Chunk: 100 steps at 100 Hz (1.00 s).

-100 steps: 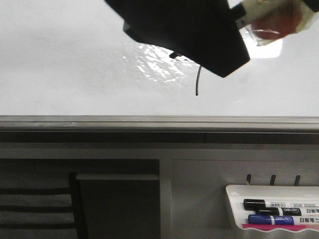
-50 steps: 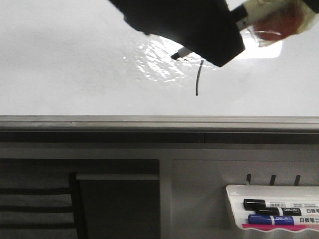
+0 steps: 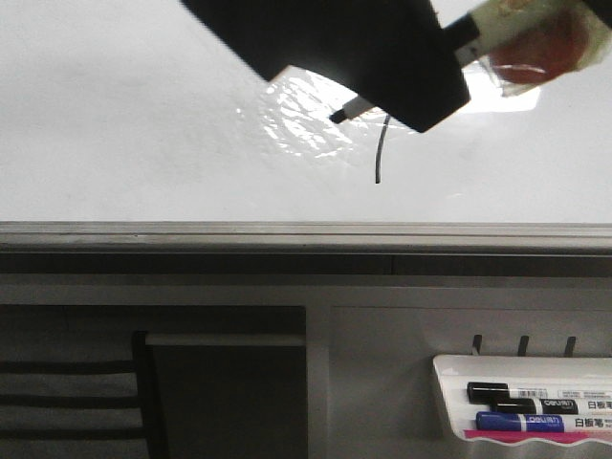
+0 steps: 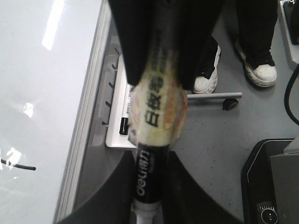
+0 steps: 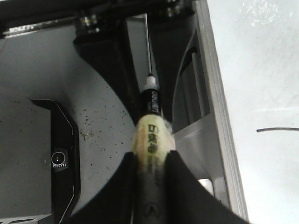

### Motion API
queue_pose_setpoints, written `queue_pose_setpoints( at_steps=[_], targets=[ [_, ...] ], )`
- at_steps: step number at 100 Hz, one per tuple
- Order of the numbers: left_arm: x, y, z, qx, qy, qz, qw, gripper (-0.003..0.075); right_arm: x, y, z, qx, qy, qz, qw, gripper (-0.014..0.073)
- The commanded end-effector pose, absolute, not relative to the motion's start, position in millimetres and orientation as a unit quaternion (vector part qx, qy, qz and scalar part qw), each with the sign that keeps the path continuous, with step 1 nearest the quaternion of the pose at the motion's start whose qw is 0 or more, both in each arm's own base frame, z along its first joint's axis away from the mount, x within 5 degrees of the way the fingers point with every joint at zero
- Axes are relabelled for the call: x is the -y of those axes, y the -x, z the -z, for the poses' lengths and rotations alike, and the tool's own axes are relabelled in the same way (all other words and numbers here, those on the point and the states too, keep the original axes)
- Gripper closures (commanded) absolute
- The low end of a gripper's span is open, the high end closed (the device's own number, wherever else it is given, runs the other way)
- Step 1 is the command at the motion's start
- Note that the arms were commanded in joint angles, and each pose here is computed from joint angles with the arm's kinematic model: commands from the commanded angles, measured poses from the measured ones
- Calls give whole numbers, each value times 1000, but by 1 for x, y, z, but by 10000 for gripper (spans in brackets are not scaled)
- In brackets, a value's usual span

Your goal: Write number 7 on whiteboard

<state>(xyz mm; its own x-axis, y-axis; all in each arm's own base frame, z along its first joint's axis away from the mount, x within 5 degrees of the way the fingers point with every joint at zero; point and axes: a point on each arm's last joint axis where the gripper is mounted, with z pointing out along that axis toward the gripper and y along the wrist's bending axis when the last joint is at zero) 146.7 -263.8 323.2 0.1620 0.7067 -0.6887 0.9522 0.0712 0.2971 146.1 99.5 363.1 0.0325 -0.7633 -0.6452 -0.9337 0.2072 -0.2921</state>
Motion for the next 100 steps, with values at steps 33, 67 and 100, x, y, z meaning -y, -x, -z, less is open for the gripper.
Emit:
queue_pose_setpoints(
  at_steps=[33, 67, 100],
  targets=[
    [252, -157, -350, -642, -612, 176, 426, 741, -82, -141, -390, -704, 576, -48, 412, 265],
    [169, -212, -356, -830, -379, 107, 395, 741, -40, -113, -410, -805, 367, 11, 466, 265],
    [111, -244, -315, -890, -221, 76, 392, 741, -40, -116, -400, -813, 336, -2, 476, 265]
  ],
)
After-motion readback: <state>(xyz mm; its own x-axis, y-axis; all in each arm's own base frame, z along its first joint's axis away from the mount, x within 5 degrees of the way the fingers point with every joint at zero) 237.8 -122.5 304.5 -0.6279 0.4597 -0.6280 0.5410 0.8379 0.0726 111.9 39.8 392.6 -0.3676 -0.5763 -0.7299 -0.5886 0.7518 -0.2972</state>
